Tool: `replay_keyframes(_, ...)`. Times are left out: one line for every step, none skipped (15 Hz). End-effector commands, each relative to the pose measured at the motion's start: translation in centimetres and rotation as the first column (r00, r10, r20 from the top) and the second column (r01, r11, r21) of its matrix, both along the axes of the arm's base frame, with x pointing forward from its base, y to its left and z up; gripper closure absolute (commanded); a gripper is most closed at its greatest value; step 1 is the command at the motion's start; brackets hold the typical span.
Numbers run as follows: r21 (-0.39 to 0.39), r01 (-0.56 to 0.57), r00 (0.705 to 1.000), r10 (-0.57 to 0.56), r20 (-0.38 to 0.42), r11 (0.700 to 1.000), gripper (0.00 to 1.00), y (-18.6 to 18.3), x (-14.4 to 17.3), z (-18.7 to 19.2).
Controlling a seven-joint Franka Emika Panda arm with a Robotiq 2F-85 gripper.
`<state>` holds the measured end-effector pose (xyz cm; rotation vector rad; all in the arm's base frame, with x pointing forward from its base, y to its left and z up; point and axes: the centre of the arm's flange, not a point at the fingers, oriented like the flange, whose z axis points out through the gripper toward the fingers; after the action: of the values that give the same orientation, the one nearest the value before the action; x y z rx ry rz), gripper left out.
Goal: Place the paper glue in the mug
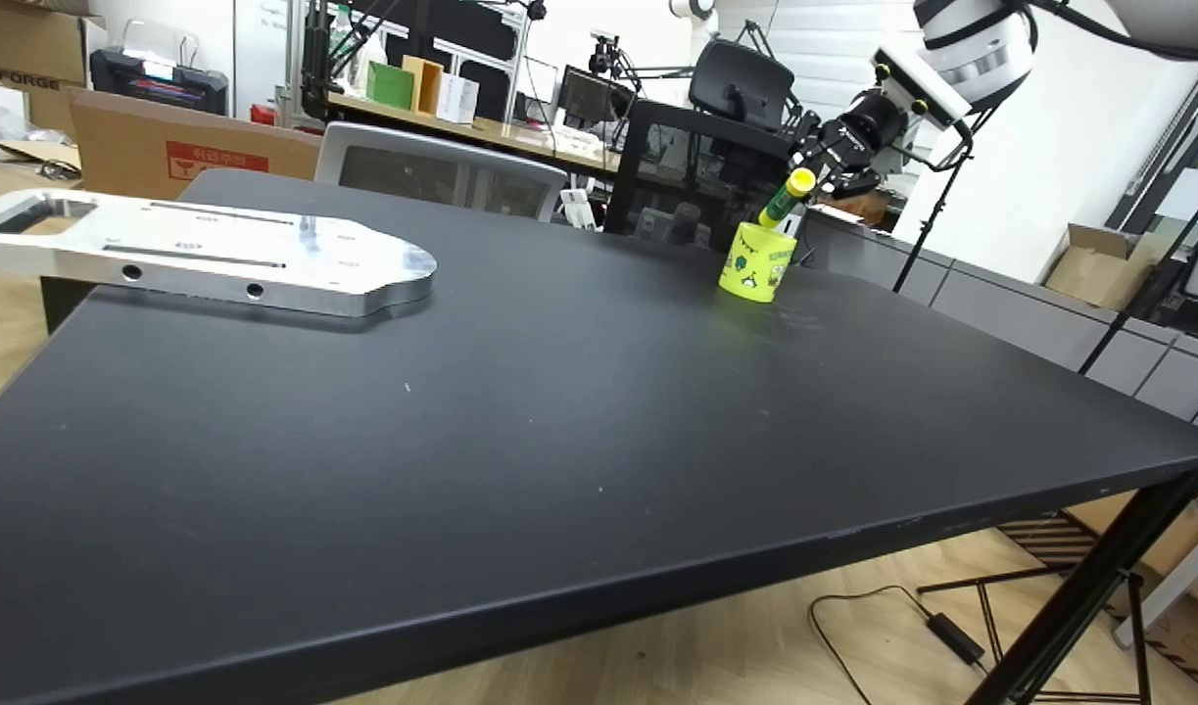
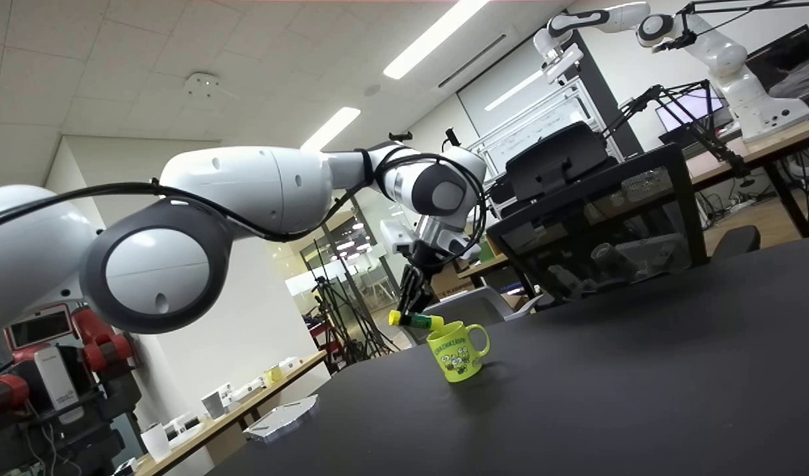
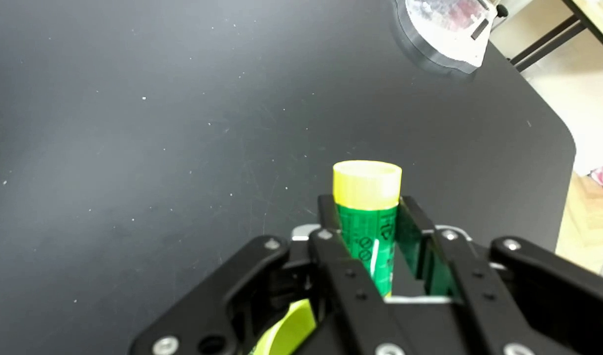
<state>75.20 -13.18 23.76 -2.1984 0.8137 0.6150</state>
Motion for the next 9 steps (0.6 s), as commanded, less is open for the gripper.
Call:
replay_keyframes(0.032, 0.049, 0.998, -0.048, -0.031, 0.998, 0.91, -2.5, 7.1, -0.4)
replay_keyframes(0.035, 0.054, 0.998, -0.052, -0.036, 0.998, 0.91, -2.5, 7.0, -0.7)
replay_keyframes(0.037, 0.06, 0.997, -0.058, -0.041, 0.998, 0.91, -2.6, 7.0, -0.9)
replay_keyframes(0.04, 0.068, 0.997, -0.066, -0.045, 0.997, 0.91, -2.8, 6.9, -1.2)
replay_keyframes(0.043, 0.076, 0.996, -0.074, -0.046, 0.996, 0.91, -2.9, 6.8, -1.4)
replay_keyframes(0.041, 0.087, 0.995, -0.085, -0.044, 0.995, 0.91, -3.1, 6.8, -1.6)
replay_keyframes(0.036, 0.099, 0.994, -0.097, -0.039, 0.994, 0.91, -3.3, 6.8, -1.7)
replay_keyframes(0.028, 0.11, 0.993, -0.11, -0.032, 0.993, 0.91, -3.6, 6.9, -1.8)
replay_keyframes(0.027, 0.119, 0.993, -0.118, -0.03, 0.993, 0.91, -3.8, 7.0, -2.0)
